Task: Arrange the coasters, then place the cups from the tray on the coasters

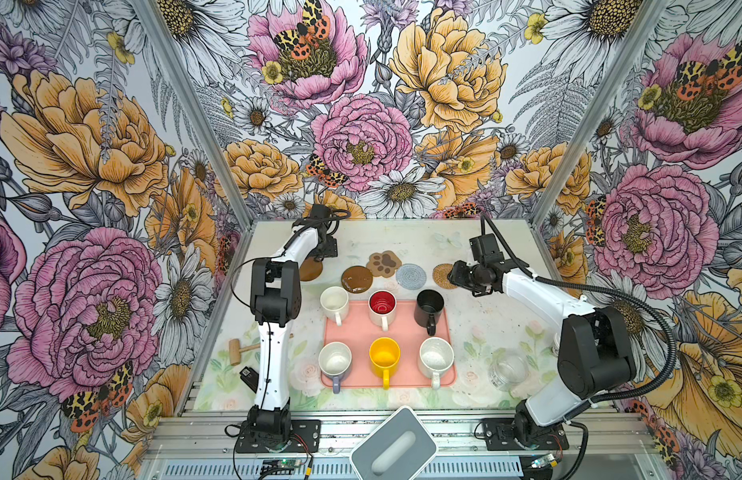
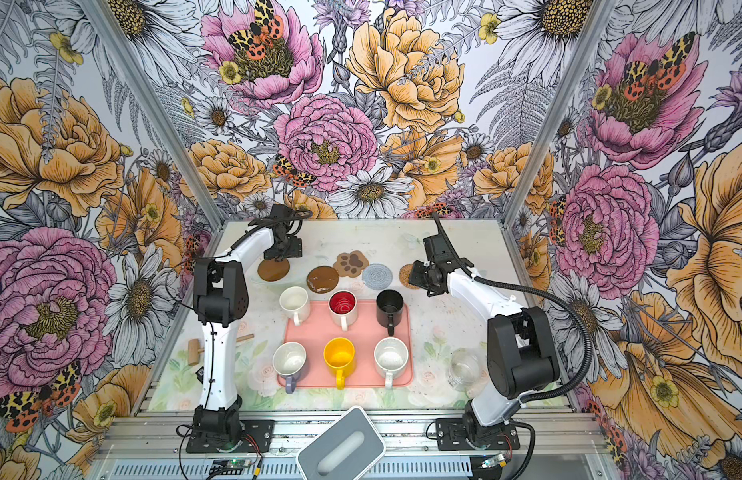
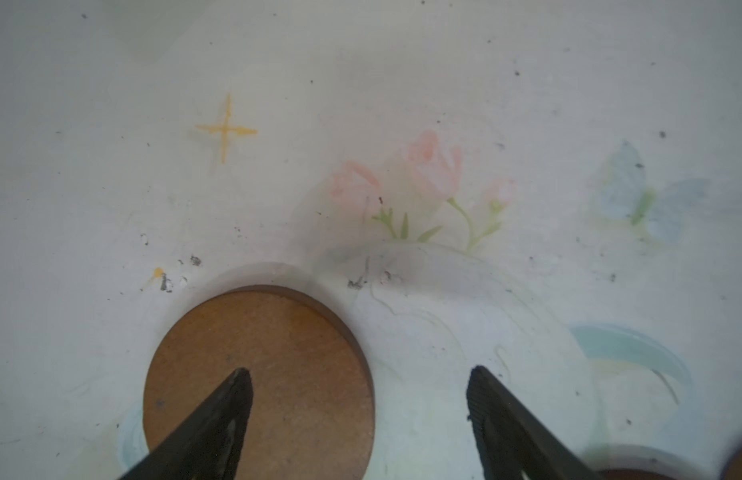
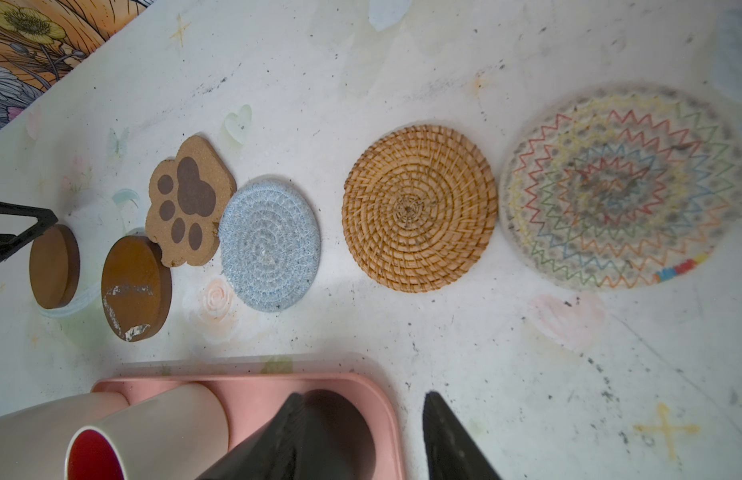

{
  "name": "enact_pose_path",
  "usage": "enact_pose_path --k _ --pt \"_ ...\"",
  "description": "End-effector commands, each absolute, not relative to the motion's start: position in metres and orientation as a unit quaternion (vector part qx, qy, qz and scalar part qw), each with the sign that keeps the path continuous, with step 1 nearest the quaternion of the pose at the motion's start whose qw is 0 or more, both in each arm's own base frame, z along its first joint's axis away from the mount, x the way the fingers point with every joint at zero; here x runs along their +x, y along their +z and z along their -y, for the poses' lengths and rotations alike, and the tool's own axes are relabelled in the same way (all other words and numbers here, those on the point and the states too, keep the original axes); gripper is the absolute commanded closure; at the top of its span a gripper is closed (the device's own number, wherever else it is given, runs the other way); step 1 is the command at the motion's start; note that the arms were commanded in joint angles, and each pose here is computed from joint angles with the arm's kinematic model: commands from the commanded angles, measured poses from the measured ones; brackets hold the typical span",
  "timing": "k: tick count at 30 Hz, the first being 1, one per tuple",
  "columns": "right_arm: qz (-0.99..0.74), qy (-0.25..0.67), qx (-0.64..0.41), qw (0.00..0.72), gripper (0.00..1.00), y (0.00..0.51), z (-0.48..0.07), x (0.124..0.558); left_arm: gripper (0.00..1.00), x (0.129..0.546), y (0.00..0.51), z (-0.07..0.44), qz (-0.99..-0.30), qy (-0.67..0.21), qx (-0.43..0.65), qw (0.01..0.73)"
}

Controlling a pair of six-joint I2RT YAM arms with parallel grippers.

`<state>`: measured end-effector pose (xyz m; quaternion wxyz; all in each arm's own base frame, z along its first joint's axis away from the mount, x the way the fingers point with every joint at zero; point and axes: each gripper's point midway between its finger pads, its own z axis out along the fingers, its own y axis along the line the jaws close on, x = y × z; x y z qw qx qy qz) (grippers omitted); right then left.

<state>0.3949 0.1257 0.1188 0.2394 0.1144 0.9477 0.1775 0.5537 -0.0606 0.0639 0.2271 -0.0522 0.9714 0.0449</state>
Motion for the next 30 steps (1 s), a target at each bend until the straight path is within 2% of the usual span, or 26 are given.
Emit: enact_pose_path --k 1,7,12,20,30 --pt "-0.937 0.203 0.102 0.267 0.51 0.144 -0.139 0.405 0.17 0.550 0.106 0.097 -0.966 0.009 -0.011 0.259" --pt "-0.936 0.217 0.081 0.266 0.54 0.149 -0.159 0.411 0.17 0.530 0.110 0.150 -0.967 -0.021 0.062 0.248" --pt "-0.938 0.220 0.069 0.257 0.54 0.142 -0.172 0.413 0.17 0.511 0.095 0.175 -0.968 0.022 0.120 0.220" --pt "-0.940 0.222 0.064 0.251 0.54 0.137 -0.176 0.411 0.16 0.489 0.072 0.197 -0.973 -0.003 0.146 0.181" --pt "-0.942 0.222 0.063 0.245 0.54 0.130 -0.177 0.410 0.15 0.468 0.047 0.211 -0.974 0.008 0.170 0.150"
